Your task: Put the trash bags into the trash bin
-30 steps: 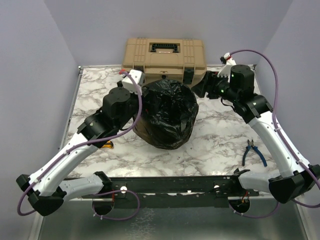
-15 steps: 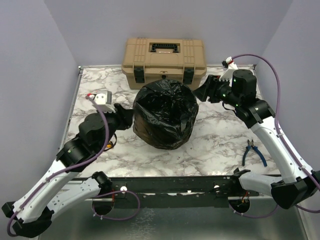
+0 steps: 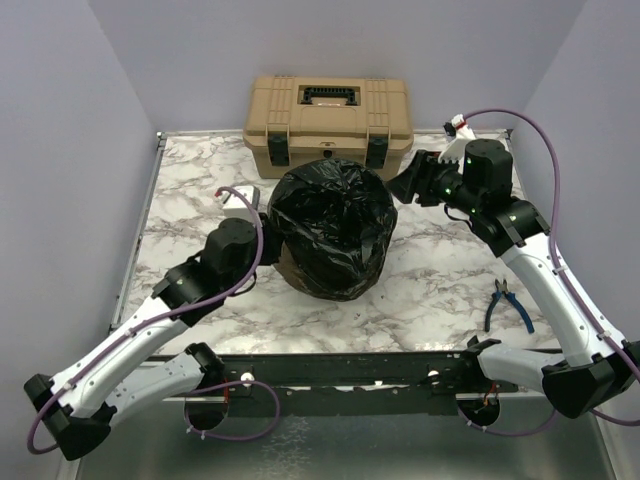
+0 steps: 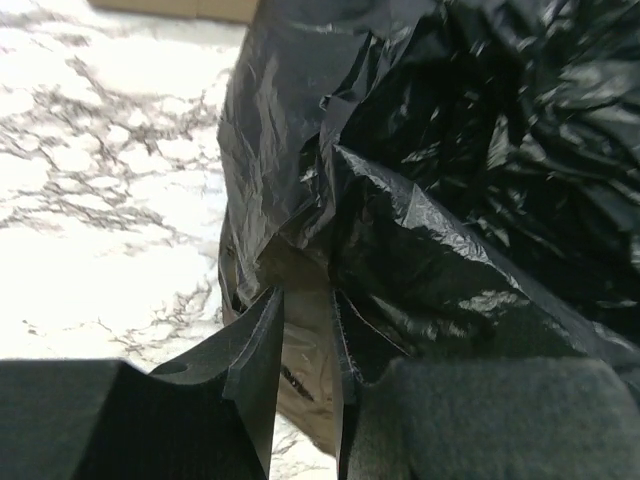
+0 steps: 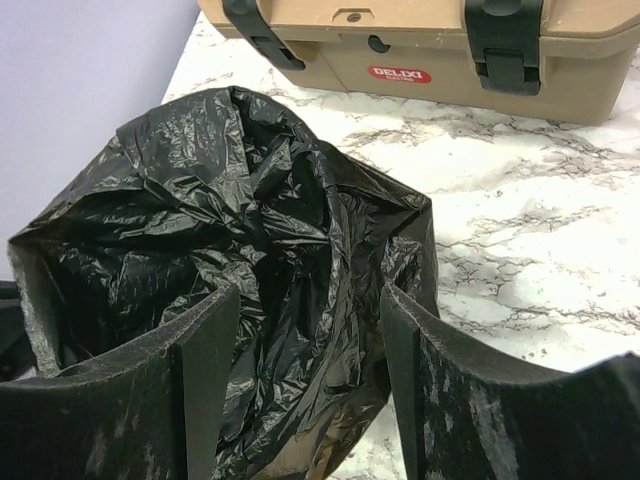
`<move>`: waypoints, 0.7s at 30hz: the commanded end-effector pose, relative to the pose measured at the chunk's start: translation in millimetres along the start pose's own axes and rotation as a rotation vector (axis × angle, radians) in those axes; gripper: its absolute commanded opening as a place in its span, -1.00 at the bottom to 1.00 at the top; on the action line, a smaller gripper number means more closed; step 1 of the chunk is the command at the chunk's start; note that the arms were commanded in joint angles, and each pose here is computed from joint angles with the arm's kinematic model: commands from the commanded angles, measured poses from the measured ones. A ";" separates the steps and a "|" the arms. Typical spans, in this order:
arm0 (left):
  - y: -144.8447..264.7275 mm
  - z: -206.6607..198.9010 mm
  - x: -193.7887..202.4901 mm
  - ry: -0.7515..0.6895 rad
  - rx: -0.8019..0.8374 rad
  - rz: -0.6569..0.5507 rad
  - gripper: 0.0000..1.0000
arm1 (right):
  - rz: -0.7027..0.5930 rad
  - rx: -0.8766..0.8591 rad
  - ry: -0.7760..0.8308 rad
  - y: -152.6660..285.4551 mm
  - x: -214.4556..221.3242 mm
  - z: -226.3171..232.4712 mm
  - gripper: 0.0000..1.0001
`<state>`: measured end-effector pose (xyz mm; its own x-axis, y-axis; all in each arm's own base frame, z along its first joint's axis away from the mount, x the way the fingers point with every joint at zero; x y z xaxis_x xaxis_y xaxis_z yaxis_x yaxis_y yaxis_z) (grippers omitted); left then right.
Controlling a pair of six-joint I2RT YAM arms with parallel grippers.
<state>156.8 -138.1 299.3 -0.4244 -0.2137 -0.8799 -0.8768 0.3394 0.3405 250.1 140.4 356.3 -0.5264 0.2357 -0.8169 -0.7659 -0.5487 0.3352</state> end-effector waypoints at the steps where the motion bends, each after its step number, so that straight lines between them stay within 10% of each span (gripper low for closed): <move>1: -13.5 -5.3 10.9 0.031 0.026 0.027 -0.50 | 0.001 -0.005 -0.008 0.8 3.1 -1.2 0.24; 21: -29.5 12.3 56.6 -0.008 -0.027 0.121 -0.19 | -0.051 0.055 -0.007 5.9 -3.9 -3.4 0.30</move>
<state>164.7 -151.4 238.6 -0.5176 -0.1667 -0.8392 -0.8303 0.3348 0.4456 249.5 142.7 346.2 -0.5557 0.2392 -0.7962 -0.7476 -0.5628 0.3527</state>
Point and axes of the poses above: each gripper's point midway between its finger pads, its own y axis back along the fingers, its own z axis along the line the jaws close on, x = y × z, the point moved 9 cm from there along y, back along the fingers, and after that the axes turned 2 degrees about -y, right-handed, at the moved point
